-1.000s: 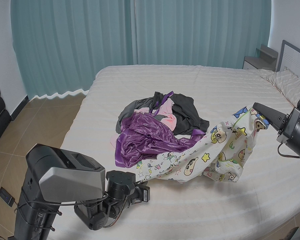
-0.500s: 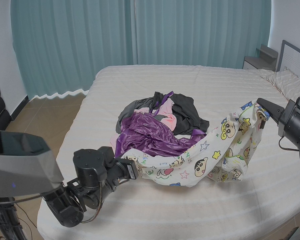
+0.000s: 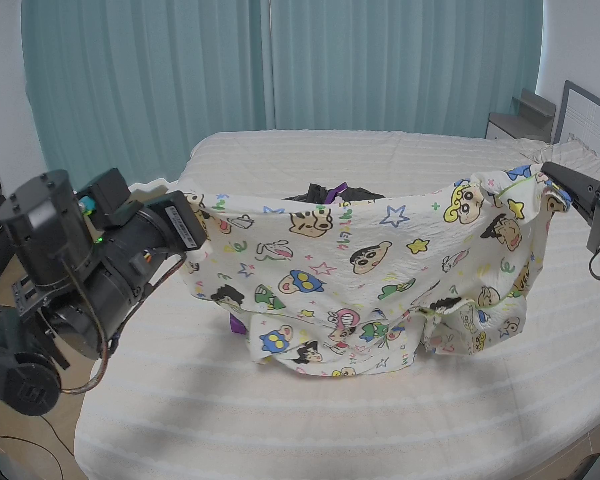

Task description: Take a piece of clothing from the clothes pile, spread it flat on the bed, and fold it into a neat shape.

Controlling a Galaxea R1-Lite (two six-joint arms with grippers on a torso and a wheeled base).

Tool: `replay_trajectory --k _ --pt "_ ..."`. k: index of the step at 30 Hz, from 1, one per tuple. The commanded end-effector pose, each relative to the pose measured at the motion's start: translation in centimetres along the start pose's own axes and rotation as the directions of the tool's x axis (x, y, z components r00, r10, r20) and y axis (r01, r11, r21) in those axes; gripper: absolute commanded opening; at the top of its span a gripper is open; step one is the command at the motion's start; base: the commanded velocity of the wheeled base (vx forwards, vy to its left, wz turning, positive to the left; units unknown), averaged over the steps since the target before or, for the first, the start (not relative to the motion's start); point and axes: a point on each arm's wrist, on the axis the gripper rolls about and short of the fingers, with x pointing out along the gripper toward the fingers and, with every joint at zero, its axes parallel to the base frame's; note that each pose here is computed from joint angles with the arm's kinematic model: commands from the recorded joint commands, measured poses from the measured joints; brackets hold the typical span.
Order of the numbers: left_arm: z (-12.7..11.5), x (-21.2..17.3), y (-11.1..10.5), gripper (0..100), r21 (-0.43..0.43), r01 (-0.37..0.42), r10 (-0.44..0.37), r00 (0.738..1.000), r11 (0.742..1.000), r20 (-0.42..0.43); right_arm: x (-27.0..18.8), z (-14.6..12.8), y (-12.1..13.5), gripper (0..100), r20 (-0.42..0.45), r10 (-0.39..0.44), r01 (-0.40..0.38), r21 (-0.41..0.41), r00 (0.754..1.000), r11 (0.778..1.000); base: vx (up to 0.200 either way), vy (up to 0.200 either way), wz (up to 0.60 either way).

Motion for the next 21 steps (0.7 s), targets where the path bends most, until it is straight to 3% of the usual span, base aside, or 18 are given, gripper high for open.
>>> replay_trajectory --k 1,3,5,6,10,15,21 --pt "-1.5 -3.2 2.1 0 0.037 -0.04 0.043 0.996 0.999 -0.082 -1.7 -3.7 -2.2 0 -0.125 -0.051 0.055 0.033 0.991 0.998 0.0 0.0 0.0" --pt "-4.2 -3.3 2.4 0 -0.016 -0.059 0.055 0.982 0.998 -0.181 -1.2 -6.2 -3.5 0 -0.236 -0.089 0.11 0.08 0.968 0.991 0.0 0.0 0.0" --pt "-4.7 -3.2 2.3 0 -0.045 -0.062 0.052 0.979 0.997 -0.198 -1.0 -6.7 -3.7 0 -0.253 -0.088 0.115 0.097 0.964 0.989 0.0 0.0 0.0" --pt "-6.3 -2.8 1.8 0 -0.115 -0.072 0.042 0.967 0.991 -0.252 -0.3 -8.0 -3.8 0 -0.302 -0.07 0.119 0.149 0.951 0.982 0.0 0.0 0.0" --pt "-8.3 -2.7 1.5 0 -0.122 -0.084 0.041 0.947 0.989 -0.318 0.2 -9.2 -3.7 0 -0.338 -0.042 0.116 0.2 0.94 0.973 0.0 0.0 0.0" --pt "-9.1 -3.5 1.4 0 -0.151 -0.064 0.004 0.93 0.986 -0.368 0.1 -9.5 -3.9 0 -0.35 -0.032 0.14 0.287 0.936 0.948 0.0 0.0 0.0" --pt "-9.6 -3.9 1.3 0 -0.183 -0.027 -0.051 0.912 0.983 -0.407 0.3 -10.2 -3.9 0 -0.41 0.004 0.132 0.303 0.912 0.944 0.0 0.0 0.0"
